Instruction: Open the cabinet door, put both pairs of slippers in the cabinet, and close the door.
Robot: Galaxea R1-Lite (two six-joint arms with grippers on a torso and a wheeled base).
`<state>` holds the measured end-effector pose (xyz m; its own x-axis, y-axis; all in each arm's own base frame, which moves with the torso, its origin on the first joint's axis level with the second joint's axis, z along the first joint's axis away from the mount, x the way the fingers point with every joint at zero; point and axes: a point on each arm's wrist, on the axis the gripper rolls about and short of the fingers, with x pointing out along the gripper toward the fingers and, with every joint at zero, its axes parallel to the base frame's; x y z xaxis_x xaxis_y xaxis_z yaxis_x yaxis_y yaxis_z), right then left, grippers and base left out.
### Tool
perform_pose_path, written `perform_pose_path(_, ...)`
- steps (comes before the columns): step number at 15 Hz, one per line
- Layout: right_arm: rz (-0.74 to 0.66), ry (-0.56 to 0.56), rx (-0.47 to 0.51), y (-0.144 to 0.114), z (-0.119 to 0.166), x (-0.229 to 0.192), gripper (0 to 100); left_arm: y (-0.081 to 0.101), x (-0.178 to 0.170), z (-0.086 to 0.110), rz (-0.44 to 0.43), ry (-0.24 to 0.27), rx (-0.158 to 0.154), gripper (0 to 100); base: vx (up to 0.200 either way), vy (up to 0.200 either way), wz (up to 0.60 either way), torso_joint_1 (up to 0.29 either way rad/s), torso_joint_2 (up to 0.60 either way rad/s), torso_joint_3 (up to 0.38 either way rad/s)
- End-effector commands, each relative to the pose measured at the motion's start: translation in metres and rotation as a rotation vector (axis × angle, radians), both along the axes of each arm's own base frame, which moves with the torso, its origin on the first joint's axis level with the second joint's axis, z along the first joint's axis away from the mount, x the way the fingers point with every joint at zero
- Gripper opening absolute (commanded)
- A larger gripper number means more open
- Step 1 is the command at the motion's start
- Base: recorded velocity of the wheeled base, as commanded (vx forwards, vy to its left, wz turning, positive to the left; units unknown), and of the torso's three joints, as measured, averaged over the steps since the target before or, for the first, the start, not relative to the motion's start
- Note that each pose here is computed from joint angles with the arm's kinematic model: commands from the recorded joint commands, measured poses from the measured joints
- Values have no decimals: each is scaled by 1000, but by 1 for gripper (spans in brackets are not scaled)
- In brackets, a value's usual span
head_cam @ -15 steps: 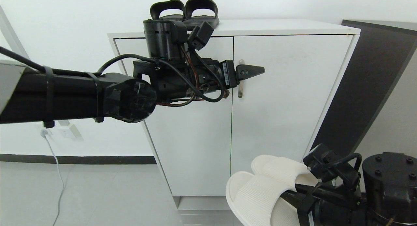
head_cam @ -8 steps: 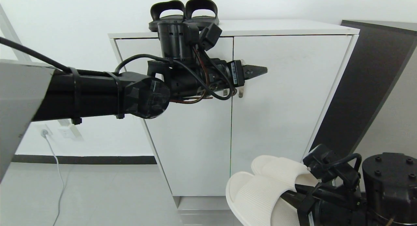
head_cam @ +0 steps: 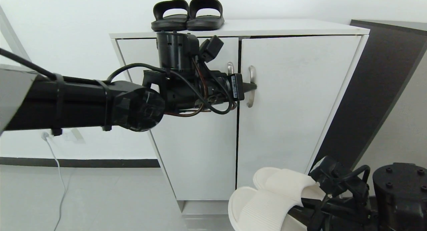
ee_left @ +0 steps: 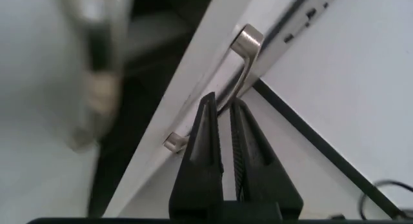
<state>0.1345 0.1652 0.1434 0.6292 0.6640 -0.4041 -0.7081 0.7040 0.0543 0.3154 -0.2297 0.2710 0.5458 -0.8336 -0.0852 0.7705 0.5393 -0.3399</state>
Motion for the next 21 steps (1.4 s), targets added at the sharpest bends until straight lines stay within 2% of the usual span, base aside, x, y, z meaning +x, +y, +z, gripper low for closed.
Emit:
perform_pose_path(1, 55, -4, 2, -5, 0, -8, 0, 11, -39, 18, -37, -23, -17, 0, 0, 0, 0, 0, 0, 0)
perform_pose_path(5, 124, -24, -30, -8, -4, -18, 0, 19, -84, 23, -80, -28, -12, 0, 0, 0, 0, 0, 0, 0)
perform_pose_path(7, 124, -20, -35, -7, -5, -18, 0, 30, -97, 23, -69, -25, -9, 0, 0, 0, 0, 0, 0, 0)
perform_pose_path(8, 124, -16, -40, -7, -7, -17, 0, 42, -110, 18, -68, -15, -1, 0, 0, 0, 0, 0, 0, 0)
perform_pose_path(10, 124, -17, -39, -7, -6, -17, 0, 56, -113, 13, -37, -16, -7, 0, 0, 0, 0, 0, 0, 0)
perform_pose_path(11, 124, -17, -39, -7, -6, -18, 0, 61, -107, 11, -15, -32, -23, 0, 0, 0, 0, 0, 0, 0)
perform_pose_path(13, 125, -15, -43, -7, -7, -18, 0, 55, -90, 4, -13, -35, -30, 0, 0, 0, 0, 0, 0, 0)
perform_pose_path(16, 157, -6, -55, -6, -11, -25, 0, 27, -52, -16, -26, -38, -33, 0, 0, 0, 0, 0, 0, 0)
perform_pose_path(17, 159, -7, -55, -6, -11, -25, 0, 23, -48, -17, -26, -40, -37, 0, 0, 0, 0, 0, 0, 0)
perform_pose_path(18, 163, -5, -57, -7, -12, -26, 0, 9, -34, -22, -35, -48, -44, 0, 0, 0, 0, 0, 0, 0)
perform_pose_path(21, 163, -1, -62, -6, -13, -26, 0, -17, -15, -30, -50, -42, -51, 0, 0, 0, 0, 0, 0, 0)
